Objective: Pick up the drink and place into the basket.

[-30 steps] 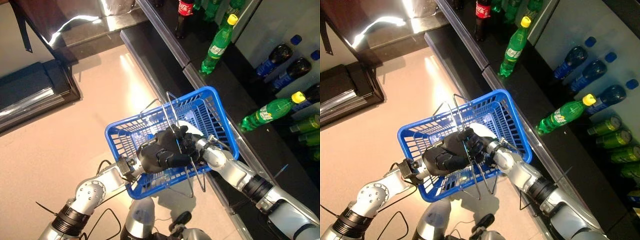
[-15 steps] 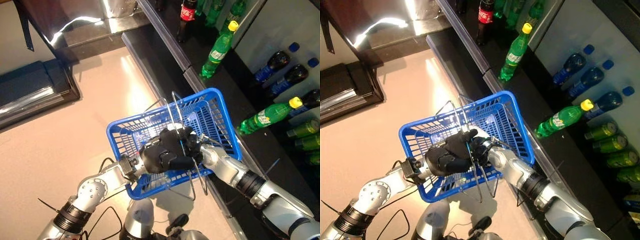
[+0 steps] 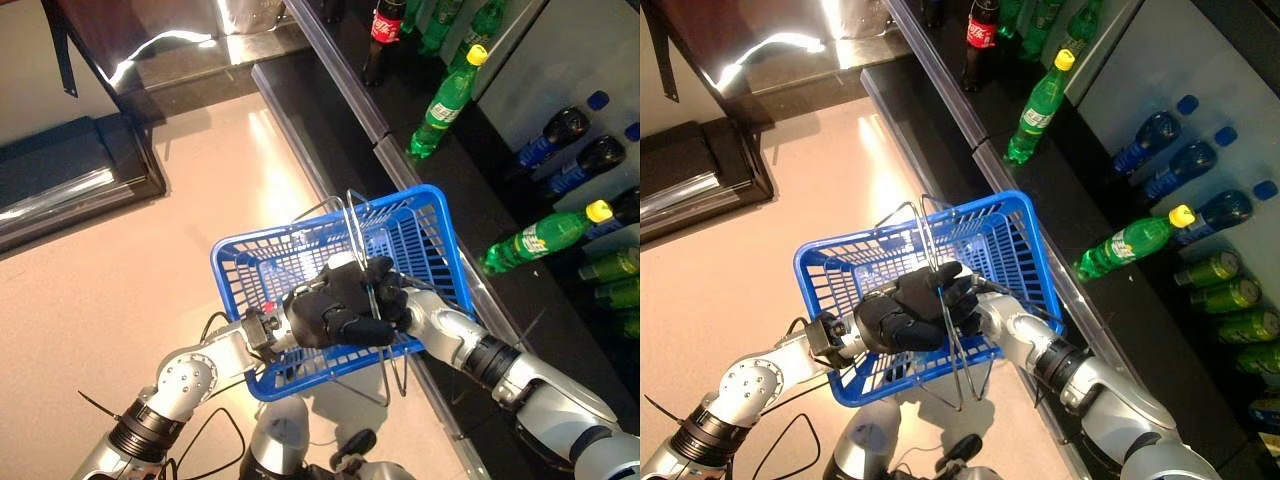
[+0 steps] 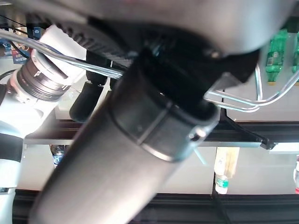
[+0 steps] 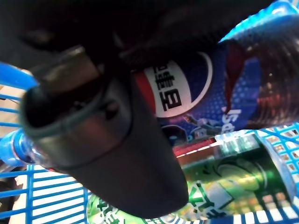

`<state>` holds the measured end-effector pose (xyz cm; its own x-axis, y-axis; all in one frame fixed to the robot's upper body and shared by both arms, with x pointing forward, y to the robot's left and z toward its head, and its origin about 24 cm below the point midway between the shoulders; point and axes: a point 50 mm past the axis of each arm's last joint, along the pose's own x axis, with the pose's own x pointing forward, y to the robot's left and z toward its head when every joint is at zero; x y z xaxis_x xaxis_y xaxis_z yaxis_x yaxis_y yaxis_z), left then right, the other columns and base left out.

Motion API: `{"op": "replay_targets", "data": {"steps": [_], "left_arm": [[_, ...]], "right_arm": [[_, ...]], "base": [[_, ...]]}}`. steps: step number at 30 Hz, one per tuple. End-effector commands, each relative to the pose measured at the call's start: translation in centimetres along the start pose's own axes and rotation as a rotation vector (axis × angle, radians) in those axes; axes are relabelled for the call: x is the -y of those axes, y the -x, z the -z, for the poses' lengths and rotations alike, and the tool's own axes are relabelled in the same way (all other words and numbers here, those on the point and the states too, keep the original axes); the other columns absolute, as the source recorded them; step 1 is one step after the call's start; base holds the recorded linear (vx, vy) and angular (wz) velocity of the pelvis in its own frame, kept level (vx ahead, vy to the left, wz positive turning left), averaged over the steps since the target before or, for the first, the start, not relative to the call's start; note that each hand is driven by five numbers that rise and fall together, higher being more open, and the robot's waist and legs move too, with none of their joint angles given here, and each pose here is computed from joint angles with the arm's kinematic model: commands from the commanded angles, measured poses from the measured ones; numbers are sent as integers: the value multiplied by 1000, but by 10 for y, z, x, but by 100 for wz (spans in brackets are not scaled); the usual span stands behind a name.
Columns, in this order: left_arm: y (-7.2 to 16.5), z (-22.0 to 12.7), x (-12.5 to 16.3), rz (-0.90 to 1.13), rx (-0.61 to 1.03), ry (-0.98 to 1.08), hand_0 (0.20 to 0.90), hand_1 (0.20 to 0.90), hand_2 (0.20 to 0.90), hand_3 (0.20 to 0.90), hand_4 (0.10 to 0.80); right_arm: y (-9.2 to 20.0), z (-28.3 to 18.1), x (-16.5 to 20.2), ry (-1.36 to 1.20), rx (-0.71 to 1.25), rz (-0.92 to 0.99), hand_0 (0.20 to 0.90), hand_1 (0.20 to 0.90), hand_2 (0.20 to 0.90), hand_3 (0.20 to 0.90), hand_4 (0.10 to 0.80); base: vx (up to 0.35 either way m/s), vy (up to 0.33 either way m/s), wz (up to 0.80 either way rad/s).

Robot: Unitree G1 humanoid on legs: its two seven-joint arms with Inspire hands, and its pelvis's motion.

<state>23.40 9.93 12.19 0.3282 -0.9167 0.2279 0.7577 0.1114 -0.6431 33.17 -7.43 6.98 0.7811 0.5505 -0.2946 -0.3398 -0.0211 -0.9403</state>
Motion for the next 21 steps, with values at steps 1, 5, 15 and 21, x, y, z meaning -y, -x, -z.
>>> {"op": "replay_targets", "data": {"steps": [1,5,15,21], "left_arm": [[-50,-13,117,977,143,3,300,300,300,200,100],[-51,-12,118,989,132,8,300,300,300,200,100],[-53,-12,121,1005,116,7,300,300,300,200,100],[-55,-12,123,1016,108,13,300,300,300,200,100]], "right_arm": [[-16,-38,-10,80,123,2,300,300,300,200,100],[-19,-39,-12,86,109,-12,300,300,300,200,100],[-26,-44,-16,95,85,-31,300,300,300,200,100],[-29,-45,-18,103,67,-46,389,389,389,304,204]], "base": [[0,0,0],[3,0,1],[0,0,0],[3,2,2]]}}
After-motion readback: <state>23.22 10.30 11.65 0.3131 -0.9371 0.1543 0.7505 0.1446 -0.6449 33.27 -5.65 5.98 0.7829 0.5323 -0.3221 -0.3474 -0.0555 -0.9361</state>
